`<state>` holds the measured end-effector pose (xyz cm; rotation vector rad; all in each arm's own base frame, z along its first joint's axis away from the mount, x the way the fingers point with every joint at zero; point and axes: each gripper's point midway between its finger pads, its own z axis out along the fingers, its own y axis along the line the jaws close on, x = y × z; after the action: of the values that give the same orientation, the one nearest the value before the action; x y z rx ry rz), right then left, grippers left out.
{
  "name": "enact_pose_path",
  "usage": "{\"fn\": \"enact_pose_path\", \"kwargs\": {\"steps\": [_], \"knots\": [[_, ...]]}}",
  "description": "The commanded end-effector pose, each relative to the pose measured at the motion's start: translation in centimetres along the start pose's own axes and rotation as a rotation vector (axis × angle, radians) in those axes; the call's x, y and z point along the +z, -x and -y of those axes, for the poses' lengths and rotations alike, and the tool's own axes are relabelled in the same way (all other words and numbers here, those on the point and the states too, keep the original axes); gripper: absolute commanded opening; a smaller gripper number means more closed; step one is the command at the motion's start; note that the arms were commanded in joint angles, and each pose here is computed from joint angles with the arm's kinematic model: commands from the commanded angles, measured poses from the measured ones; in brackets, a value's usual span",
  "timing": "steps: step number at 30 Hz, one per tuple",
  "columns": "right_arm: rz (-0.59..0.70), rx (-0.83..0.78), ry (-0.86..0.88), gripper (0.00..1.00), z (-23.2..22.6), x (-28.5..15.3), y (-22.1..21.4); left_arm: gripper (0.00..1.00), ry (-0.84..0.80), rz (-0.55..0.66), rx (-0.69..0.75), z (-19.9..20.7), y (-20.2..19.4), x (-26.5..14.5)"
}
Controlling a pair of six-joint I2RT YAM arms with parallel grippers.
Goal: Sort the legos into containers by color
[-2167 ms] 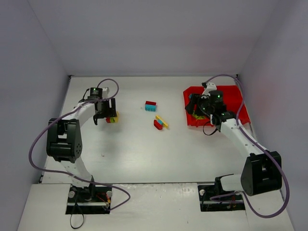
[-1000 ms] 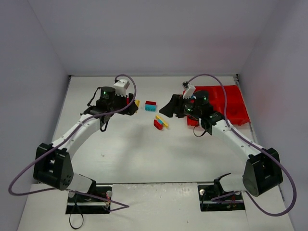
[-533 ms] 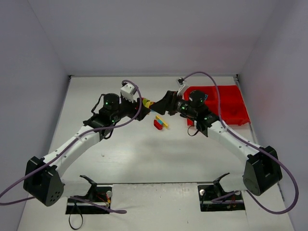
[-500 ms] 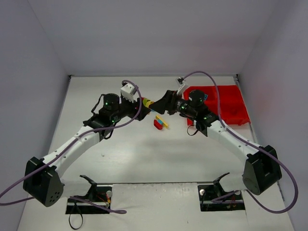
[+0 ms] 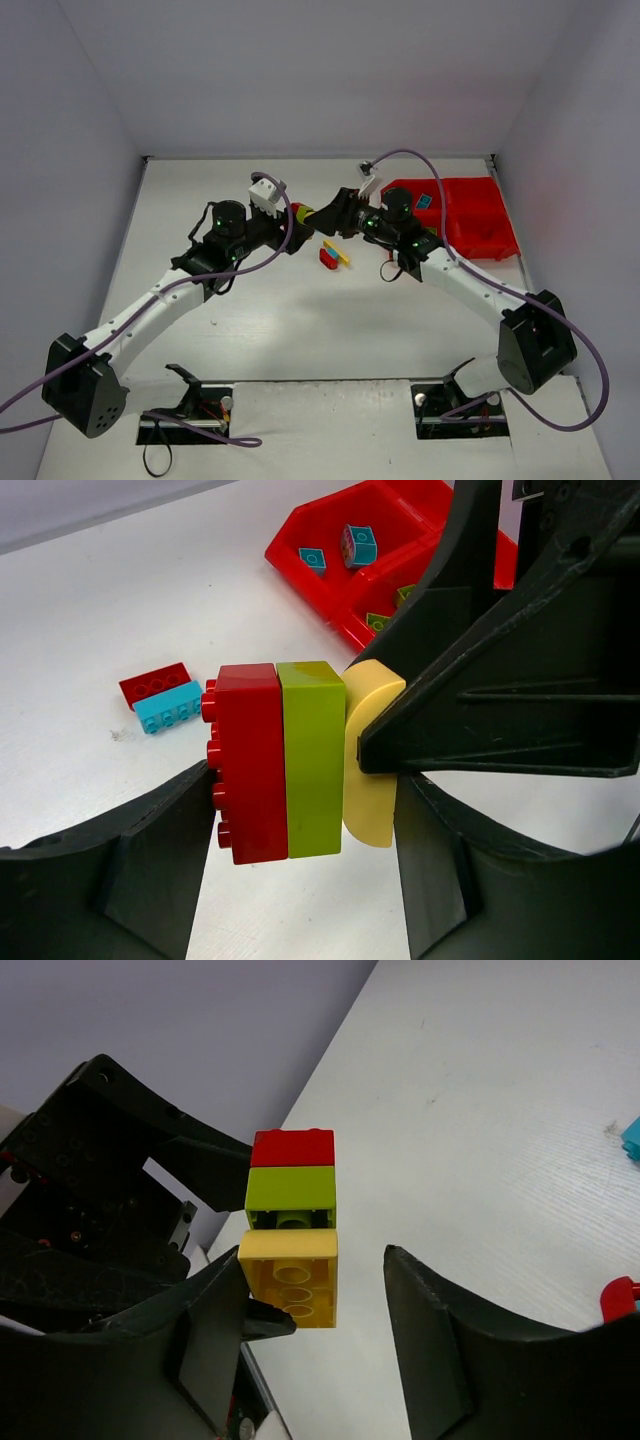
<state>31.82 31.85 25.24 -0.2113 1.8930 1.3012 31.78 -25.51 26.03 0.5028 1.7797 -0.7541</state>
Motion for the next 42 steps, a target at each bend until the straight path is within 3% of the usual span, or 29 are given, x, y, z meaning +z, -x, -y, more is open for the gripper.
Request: {"fn": "enact_pose_path", "kwargs": {"steps": [1,8,10,12,14,18,28,36,42], "knots": [[0.11,-0.07,0.098,0.5,-3.4,0.3,3.6,0.52,-0.035,0.151,0.048,1.4,4.6,-0.6],[0.089,-0.073,0.122,0.07,-3.7,0.2,3.1,0.53,-0.036,0.151,0.053,1.5,4.6,-0.6],[0.084,-0.081,0.117,0.01,-3.6,0.1,2.9,0.53,-0.038,0.149,0.051,1.5,4.6,-0.6],[0.087,-0.088,0.106,0.0,-3.4,-0.2,2.8,0.6,-0.034,0.147,0.049,1.5,4.5,-0.6],[0.088,-0.101,0.1,0.0,-3.1,-0.4,2.8,0.75,-0.021,0.136,0.043,1.2,4.3,-0.6],[0.083,-0.131,0.073,0.0,-2.2,-0.9,3.1,0.84,0.018,0.116,0.015,0.6,4.3,-1.0],[-0.006,-0.247,0.108,0.0,0.2,-2.9,3.1,0.86,-0.013,0.101,0.042,-0.7,5.4,-3.3],[-0.096,-0.476,0.208,0.0,0.4,-4.3,3.0,0.85,-0.304,-0.007,0.13,1.3,5.1,-4.3],[-0.128,-0.586,0.367,0.0,-2.1,-5.0,3.0,0.85,-0.528,-0.054,0.146,4.0,4.9,-4.4]]}}
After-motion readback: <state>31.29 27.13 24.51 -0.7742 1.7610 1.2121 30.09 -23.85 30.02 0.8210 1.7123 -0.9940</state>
